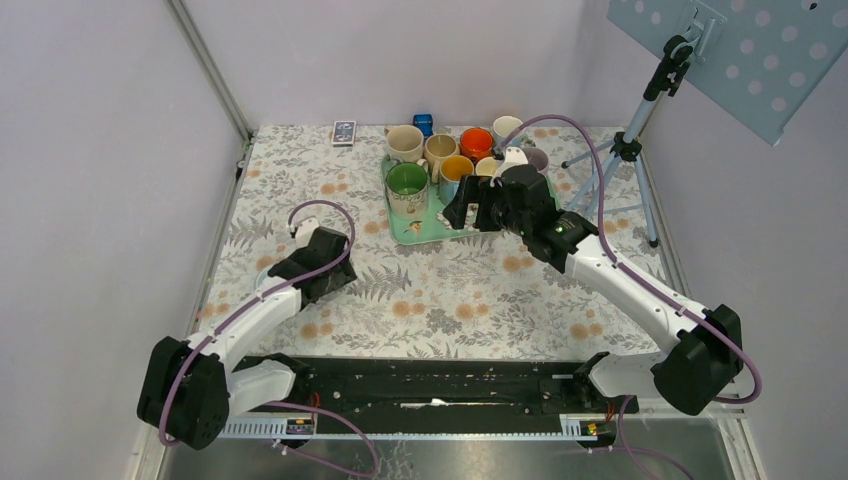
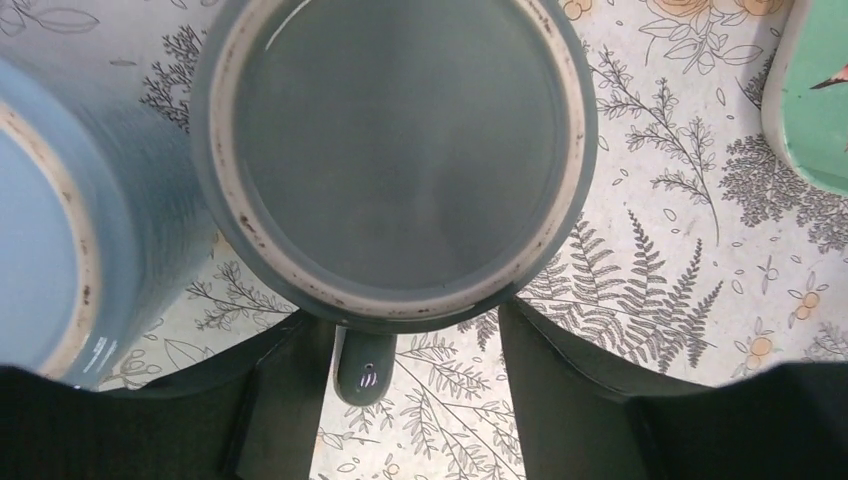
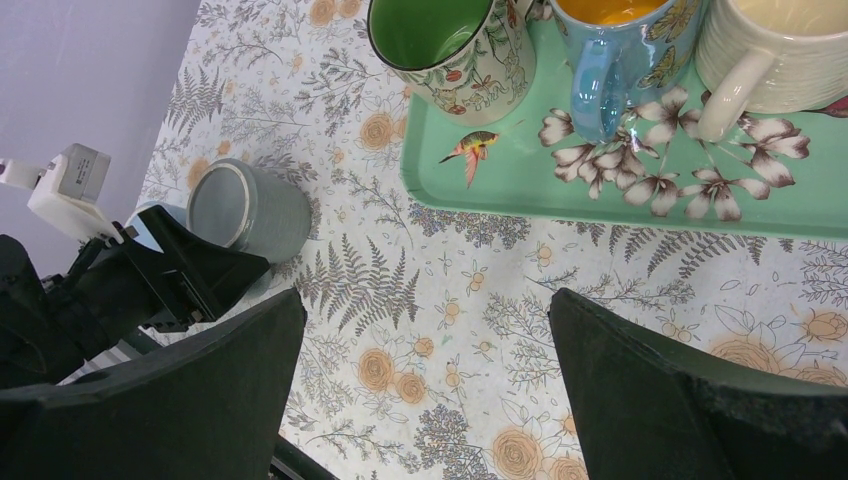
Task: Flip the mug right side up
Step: Turn over the cup at the center of the board.
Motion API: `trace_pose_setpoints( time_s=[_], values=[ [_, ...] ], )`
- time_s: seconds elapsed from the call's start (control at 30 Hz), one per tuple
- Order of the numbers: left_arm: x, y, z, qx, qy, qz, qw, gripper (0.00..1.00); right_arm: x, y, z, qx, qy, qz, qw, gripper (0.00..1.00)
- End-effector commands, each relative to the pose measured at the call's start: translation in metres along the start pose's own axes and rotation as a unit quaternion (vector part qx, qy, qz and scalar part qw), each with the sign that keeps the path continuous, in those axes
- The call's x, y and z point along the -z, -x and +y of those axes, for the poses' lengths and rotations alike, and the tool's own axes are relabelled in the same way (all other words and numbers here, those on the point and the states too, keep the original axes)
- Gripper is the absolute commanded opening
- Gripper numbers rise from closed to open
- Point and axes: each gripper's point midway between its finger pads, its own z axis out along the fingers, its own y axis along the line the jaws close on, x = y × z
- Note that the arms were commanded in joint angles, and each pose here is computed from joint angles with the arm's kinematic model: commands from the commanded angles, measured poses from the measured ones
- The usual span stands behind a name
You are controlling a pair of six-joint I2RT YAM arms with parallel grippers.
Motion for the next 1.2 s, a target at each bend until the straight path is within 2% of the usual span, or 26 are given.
trace_pose_setpoints(
  time_s=[0.0,0.1,0.4,0.6,0.7,0.8,1.17],
  values=[
    [0.001,0.021,-0.006,-0.010,0.003,-0.028,1.000,0.60,0.005,0.012,0.010,-0.003,0.020,-0.018,1.000,1.00],
    [-0.001,0.020,-0.005,-0.020,0.006,-0.025,0.999,0.50,0.005,0.011,0.013,-0.004,0.027,-0.013,1.000,1.00],
    [-0.006,0.013,-0.005,-0.027,0.011,-0.011,1.000,0.40,0.004,0.008,0.014,-0.002,0.030,-0.007,1.000,1.00],
    [-0.006,0.018,-0.007,-0.031,0.013,-0.015,0.999,0.28,0.001,0.004,0.012,-0.003,0.030,0.000,1.000,1.00],
    [-0.004,0.022,-0.009,-0.033,0.010,-0.018,0.999,0.17,0.000,0.002,0.012,-0.004,0.031,0.002,1.000,1.00],
    [0.001,0.028,-0.015,-0.034,-0.003,-0.024,0.999,0.00,-0.002,-0.001,0.011,-0.006,0.032,0.005,0.999,1.00],
    [0.035,0.055,-0.063,0.018,-0.123,-0.050,0.991,0.00,-0.011,-0.018,0.018,-0.033,0.063,0.022,0.997,1.00]
  ],
)
